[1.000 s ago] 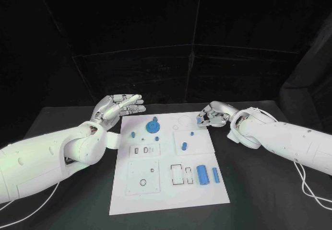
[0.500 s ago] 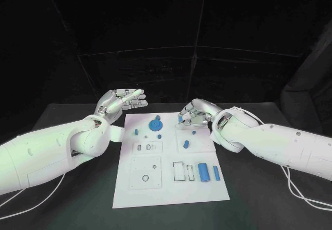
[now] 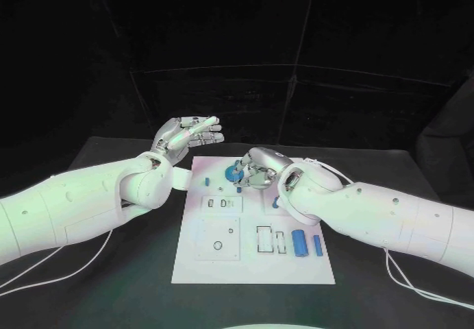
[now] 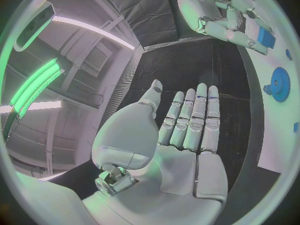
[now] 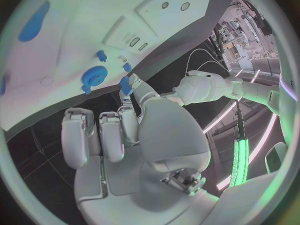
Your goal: Assemble the parts on the task board
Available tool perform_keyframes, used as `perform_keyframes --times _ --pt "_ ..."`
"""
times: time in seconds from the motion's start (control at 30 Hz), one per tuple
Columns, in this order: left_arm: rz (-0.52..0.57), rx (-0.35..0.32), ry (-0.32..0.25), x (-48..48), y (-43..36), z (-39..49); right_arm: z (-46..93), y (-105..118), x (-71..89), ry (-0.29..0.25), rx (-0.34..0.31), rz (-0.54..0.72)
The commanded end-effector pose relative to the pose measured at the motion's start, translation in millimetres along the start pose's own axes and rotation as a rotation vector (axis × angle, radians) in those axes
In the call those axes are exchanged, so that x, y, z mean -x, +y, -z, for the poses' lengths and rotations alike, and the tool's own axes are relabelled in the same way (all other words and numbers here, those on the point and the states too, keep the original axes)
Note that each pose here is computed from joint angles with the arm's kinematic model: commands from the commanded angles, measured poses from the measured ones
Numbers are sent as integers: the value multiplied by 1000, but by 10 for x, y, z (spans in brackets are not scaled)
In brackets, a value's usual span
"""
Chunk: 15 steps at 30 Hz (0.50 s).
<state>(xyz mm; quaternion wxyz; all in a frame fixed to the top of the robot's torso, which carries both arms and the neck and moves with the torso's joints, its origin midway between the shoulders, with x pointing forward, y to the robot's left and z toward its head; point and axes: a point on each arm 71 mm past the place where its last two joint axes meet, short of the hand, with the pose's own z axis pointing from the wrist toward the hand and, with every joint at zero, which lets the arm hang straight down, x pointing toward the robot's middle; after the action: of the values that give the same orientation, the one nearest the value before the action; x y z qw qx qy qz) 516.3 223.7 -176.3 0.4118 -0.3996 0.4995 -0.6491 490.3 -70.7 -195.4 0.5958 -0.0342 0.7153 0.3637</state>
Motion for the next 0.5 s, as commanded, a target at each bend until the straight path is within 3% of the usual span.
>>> perform_keyframes --times 0.03,0.5 --pt "38 2 -5 -5 -9 -12 -12 24 -112 39 -20 56" --pt "37 -3 -16 8 -14 -16 -5 102 -455 104 -7 88"
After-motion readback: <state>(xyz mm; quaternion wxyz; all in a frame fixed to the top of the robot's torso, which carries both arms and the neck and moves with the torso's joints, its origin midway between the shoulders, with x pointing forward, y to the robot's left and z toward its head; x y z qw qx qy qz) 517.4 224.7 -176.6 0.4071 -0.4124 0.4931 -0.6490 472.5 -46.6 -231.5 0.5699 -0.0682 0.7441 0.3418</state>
